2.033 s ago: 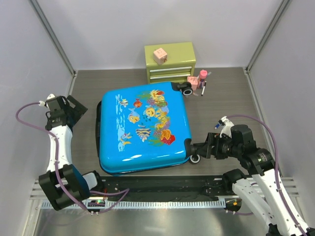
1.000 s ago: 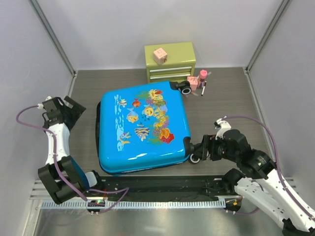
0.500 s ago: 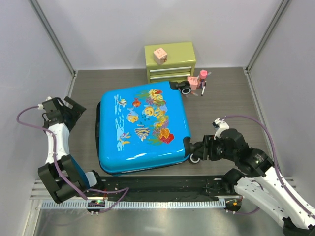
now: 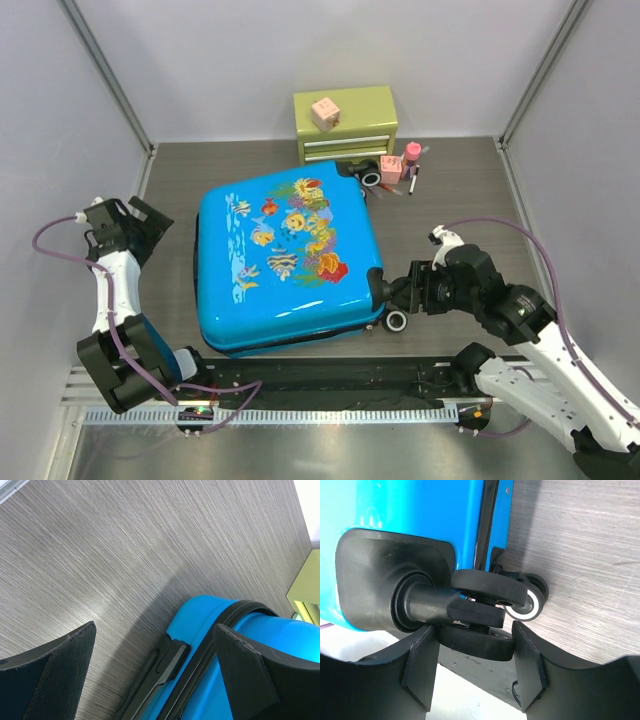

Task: Pack the luggage
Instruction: Zip the luggage at the center of the board.

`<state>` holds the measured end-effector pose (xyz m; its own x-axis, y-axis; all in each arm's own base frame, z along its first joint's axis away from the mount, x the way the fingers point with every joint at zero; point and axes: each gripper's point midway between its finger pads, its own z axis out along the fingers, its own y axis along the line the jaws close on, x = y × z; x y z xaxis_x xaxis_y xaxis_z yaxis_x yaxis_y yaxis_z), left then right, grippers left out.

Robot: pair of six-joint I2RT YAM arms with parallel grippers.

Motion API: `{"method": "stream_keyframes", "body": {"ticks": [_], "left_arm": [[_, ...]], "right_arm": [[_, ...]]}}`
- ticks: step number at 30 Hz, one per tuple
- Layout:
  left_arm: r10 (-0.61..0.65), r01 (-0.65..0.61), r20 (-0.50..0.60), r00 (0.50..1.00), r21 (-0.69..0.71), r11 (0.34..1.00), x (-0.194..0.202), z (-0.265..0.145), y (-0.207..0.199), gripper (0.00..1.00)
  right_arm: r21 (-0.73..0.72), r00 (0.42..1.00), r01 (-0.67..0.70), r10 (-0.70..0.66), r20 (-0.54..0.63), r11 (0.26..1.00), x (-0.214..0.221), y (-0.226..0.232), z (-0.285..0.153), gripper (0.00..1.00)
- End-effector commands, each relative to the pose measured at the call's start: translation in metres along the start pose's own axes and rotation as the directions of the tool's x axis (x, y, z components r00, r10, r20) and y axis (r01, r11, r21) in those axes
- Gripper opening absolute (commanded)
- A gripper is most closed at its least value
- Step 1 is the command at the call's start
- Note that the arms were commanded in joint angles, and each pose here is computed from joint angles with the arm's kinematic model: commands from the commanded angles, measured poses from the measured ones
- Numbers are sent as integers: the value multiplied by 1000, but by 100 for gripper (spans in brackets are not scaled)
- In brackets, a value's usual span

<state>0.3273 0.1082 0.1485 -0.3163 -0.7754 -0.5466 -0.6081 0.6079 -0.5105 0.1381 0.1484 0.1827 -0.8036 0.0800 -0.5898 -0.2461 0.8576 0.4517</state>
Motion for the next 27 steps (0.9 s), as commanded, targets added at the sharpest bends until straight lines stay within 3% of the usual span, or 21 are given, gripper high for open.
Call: {"method": "stream_keyframes", "body": {"ticks": [1, 17, 27], "left_arm": [[-11, 10, 26, 1000, 30, 999, -8, 0, -4, 100], [-35, 35, 25, 999, 17, 999, -10, 2, 3, 100], [-48, 48, 31, 998, 2, 999, -12, 3, 9, 100]], "right_arm": [[-167, 968, 44, -1, 249, 985, -79, 55, -17, 6], [-203, 947, 96, -26, 322, 974, -117, 88, -27, 4], [-211, 948, 123, -52, 313, 970, -119, 103, -8, 4]]}}
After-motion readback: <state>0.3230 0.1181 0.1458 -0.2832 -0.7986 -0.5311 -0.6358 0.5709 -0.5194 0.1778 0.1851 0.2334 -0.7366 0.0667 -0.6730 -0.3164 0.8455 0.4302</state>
